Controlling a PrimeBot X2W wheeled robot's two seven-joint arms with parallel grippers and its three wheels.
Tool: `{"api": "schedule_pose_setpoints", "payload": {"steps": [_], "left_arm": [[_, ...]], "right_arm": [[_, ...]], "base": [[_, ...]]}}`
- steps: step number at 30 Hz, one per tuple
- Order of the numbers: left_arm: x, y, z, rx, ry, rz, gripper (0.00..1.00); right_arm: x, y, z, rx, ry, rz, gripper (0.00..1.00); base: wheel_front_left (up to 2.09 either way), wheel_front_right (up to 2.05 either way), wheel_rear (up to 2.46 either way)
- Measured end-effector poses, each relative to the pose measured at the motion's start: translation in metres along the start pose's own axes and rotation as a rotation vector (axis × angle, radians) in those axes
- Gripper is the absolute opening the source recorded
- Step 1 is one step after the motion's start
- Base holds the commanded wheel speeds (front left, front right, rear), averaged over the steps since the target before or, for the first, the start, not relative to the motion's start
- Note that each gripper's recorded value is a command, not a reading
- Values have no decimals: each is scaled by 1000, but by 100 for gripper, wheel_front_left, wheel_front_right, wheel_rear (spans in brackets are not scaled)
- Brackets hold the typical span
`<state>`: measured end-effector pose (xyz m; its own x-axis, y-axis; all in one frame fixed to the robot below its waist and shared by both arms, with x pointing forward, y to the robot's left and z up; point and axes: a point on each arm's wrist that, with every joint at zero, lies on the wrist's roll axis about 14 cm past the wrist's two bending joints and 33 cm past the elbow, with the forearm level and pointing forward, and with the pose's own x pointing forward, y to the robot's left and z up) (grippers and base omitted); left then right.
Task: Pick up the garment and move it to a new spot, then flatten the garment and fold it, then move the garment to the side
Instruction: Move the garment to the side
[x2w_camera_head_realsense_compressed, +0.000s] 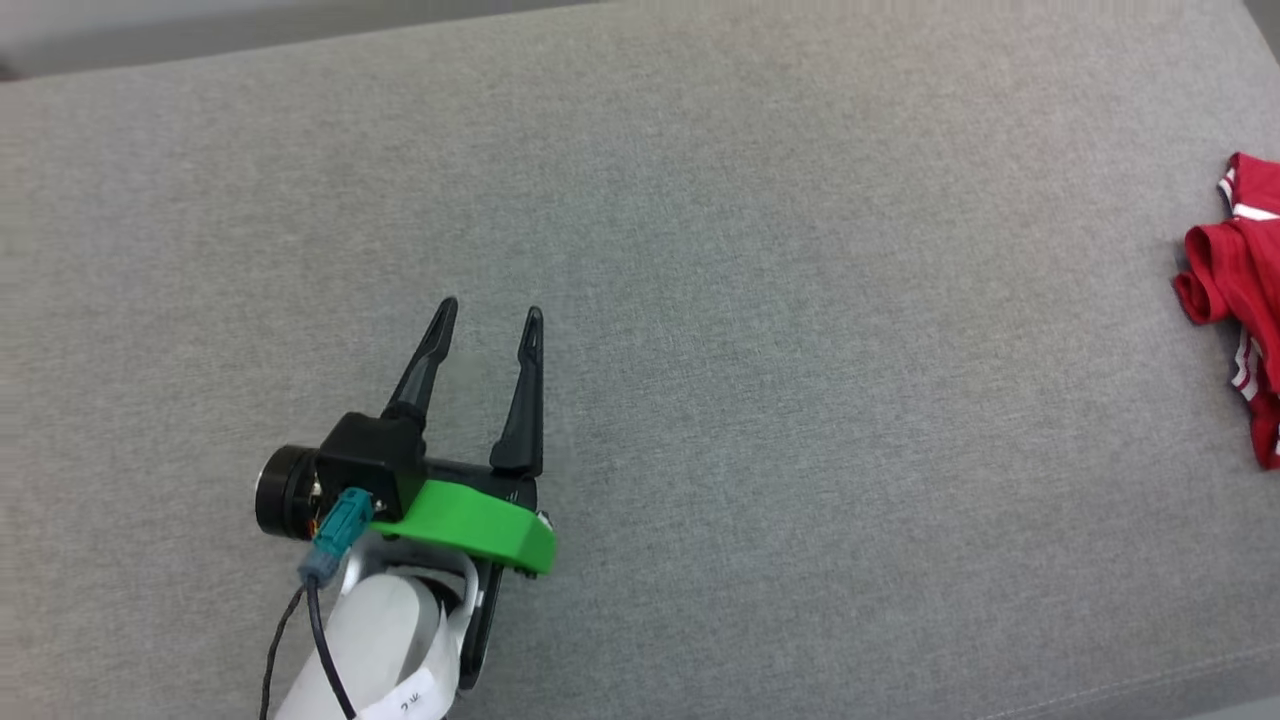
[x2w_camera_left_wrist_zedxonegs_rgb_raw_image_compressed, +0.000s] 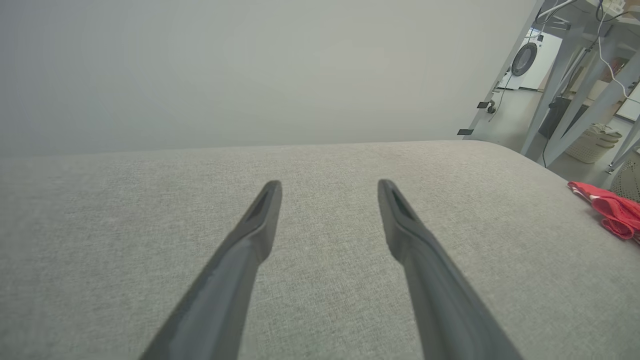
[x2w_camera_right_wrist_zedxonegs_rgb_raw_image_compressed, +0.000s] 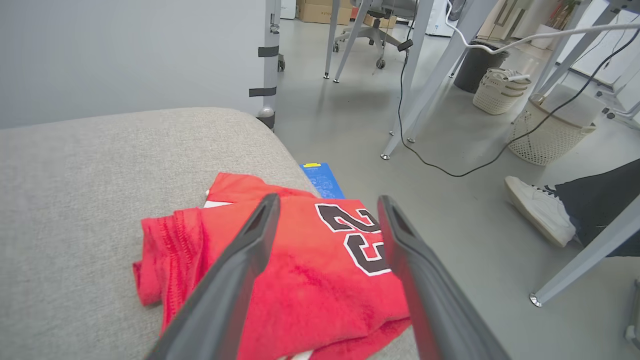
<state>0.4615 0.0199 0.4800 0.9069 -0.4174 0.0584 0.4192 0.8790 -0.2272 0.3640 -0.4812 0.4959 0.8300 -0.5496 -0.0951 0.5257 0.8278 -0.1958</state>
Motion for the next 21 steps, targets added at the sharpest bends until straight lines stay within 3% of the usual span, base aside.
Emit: {"api": "schedule_pose_setpoints", "payload": {"steps": [12,21], "left_arm": [[-56,36,23,9,-20,181,100],[-95,61,43,41,-59,291,100]], "right_arm": [[-55,85,12,128,-107,187,100],[-108,155,48,187,-173,390,100]], "base": [[0,0,0],[0,0,0]]}}
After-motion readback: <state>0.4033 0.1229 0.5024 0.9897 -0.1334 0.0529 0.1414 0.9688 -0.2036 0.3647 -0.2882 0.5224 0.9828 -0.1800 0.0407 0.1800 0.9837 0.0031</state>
